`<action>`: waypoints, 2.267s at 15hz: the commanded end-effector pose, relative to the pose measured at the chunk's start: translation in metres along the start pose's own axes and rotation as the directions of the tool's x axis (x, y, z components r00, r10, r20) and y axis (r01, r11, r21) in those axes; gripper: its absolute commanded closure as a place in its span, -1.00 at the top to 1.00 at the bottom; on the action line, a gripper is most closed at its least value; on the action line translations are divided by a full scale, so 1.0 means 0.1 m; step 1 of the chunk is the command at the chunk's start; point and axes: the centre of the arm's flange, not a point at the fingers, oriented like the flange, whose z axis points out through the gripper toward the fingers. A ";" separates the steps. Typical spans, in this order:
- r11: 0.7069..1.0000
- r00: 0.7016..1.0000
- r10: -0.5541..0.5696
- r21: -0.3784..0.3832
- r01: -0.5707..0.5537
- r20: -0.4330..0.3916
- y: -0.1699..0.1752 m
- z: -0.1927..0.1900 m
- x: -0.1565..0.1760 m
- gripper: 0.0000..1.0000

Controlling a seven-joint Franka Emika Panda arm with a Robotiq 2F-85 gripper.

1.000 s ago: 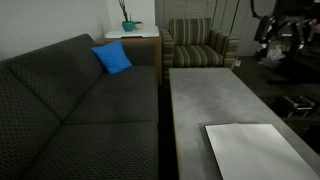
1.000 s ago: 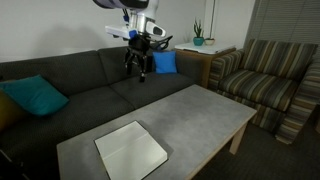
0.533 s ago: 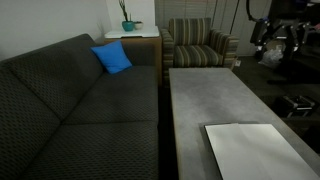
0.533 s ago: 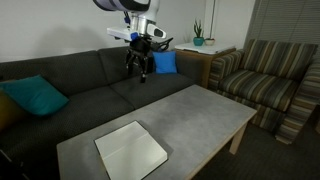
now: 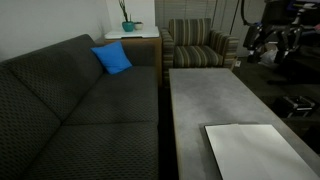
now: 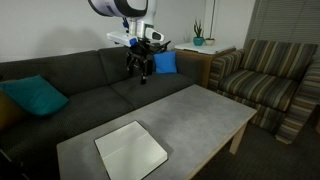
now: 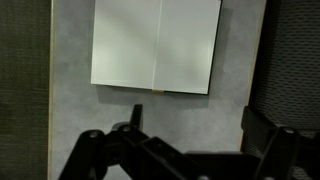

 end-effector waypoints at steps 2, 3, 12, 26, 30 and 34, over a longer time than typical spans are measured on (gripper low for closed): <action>0.999 0.999 0.004 0.040 -0.002 -0.040 -0.25 0.46 0.28 1.00; 0.999 0.999 0.000 0.041 0.001 -0.039 -0.32 0.57 0.36 1.00; 0.997 0.998 -0.067 0.036 0.067 0.002 -0.84 1.61 1.12 1.00; 0.995 0.994 -0.094 0.028 0.093 0.050 -0.90 2.02 1.02 1.00; 0.992 0.993 -0.081 0.102 0.072 0.087 -1.12 2.55 1.14 1.00; 0.990 0.995 -0.049 0.132 0.038 0.083 -1.33 2.79 1.12 1.00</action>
